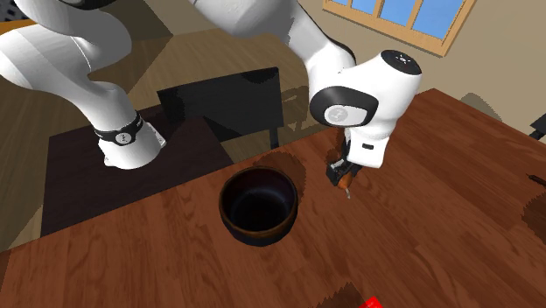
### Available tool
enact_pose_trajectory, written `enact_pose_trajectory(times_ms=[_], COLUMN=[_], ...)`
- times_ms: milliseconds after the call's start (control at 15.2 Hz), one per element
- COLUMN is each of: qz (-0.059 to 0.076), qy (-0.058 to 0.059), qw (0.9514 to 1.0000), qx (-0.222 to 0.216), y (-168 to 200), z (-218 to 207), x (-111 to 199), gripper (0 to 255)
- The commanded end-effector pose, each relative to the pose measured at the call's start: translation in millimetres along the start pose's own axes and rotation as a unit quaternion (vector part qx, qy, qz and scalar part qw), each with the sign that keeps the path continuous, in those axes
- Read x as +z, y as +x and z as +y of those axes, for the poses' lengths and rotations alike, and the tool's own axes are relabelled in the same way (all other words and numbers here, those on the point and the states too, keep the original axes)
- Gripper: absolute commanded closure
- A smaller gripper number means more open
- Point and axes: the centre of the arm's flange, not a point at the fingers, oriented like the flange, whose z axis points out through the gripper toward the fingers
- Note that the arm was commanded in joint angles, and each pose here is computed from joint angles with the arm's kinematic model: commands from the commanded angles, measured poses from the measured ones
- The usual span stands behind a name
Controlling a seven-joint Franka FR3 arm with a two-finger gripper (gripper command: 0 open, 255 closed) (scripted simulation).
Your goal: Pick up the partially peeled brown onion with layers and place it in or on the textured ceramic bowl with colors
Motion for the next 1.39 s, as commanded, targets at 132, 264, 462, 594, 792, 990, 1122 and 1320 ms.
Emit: enact_pose_trajectory(times_ms=[132, 264, 462, 594, 792, 990, 1122, 1320], qz=[0.000, 0.000, 0.000, 0.000, 0.000, 0.000, 0.000, 0.000], qy=[0.000, 0.000, 0.000, 0.000, 0.000, 0.000, 0.000, 0.000], qw=[1.0000, 1.0000, 1.0000, 1.0000, 1.0000, 1.0000, 1.0000, 1.0000], qx=[0.000, 0.000, 0.000, 0.000, 0.000, 0.000, 0.000, 0.000], y=[-1.7, -2.6, -4.1, -5.0, -6.4, -7.8, -8.8, -10.2], z=[-0.6, -0.9, -1.2, -1.4, -1.7, -2.0, -2.2, -2.5], x=[-15.5, -26.1, -41.8, -52.3, -68.1, -83.9, -94.4, -110.2], gripper=[255, 255, 255, 255, 255, 255, 255, 255])
